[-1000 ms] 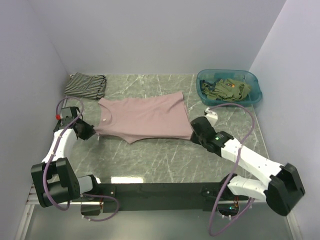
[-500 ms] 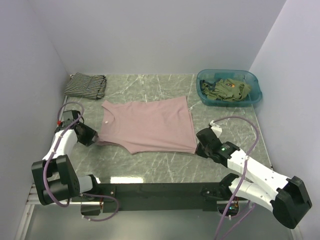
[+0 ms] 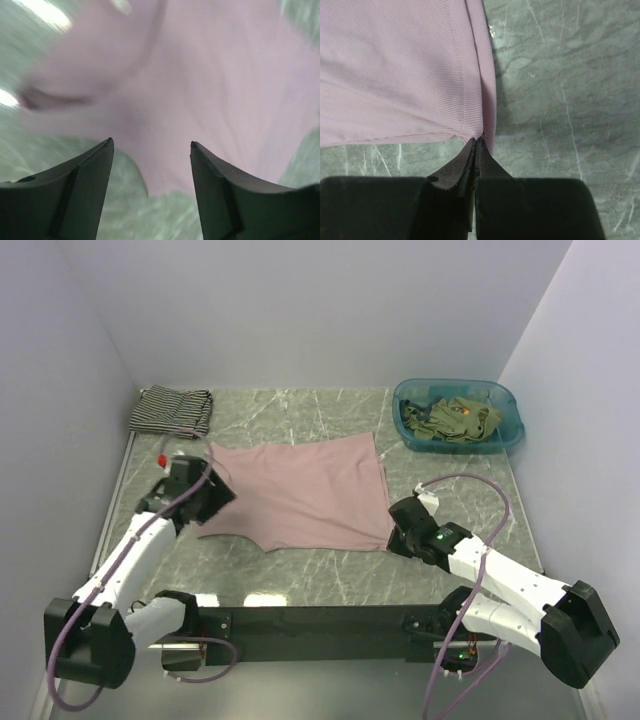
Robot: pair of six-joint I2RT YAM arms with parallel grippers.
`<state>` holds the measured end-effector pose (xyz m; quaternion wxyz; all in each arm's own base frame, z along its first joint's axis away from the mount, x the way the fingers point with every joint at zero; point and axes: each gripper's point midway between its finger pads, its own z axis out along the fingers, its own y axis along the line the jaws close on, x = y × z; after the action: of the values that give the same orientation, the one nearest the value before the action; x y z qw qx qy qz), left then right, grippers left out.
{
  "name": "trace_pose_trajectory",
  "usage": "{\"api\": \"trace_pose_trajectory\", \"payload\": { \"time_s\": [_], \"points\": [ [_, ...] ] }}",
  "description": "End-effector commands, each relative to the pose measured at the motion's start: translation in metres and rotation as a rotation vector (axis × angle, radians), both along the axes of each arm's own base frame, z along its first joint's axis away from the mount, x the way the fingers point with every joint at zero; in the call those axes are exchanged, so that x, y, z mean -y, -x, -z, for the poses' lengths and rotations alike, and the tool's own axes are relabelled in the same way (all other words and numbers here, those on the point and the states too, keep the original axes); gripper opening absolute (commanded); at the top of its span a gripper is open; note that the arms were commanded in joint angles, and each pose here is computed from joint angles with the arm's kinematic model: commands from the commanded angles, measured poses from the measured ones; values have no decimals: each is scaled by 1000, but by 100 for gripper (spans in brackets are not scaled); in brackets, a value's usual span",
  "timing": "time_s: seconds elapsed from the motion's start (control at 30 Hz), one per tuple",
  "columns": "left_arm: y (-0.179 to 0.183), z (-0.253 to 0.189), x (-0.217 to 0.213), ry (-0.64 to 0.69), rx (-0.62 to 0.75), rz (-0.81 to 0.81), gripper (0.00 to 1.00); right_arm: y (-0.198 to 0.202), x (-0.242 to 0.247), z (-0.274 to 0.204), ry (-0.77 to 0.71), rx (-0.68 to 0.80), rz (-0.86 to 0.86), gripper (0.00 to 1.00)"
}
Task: Fold and stack the tank tops
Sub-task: Flatten the tank top out
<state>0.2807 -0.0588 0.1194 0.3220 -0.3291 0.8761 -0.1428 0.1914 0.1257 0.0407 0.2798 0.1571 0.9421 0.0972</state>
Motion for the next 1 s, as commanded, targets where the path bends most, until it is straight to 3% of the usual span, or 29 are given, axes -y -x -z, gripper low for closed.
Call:
{"api": "trace_pose_trajectory", "payload": {
  "time_s": [0.0,0.07,0.23,0.4,0.53,0.8,0.9,0.97],
  "points": [
    [39,31,43,45,-104,47,63,-7,-1,-1,-4,29,5,0],
    [52,42,64,95,-137,44,62,-8,-2,1,-7,28,1,0],
    [81,62,107,76,-199,125,65,-8,-3,2,-5,29,-4,0],
    [80,70,125,77,-211,149,64,-11,-3,-1,-5,40,-4,0],
    [81,87,119,24,-254,125,50,-11,-4,0,-9,39,-4,0],
    [63,80,111,-50,-190,104,32,-10,-2,0,-1,41,1,0],
    [65,86,107,-76,-207,107,20,-9,-2,2,-3,36,-3,0],
    [68,89,105,-84,-221,111,6,-8,-2,3,1,31,-4,0]
  ]
}}
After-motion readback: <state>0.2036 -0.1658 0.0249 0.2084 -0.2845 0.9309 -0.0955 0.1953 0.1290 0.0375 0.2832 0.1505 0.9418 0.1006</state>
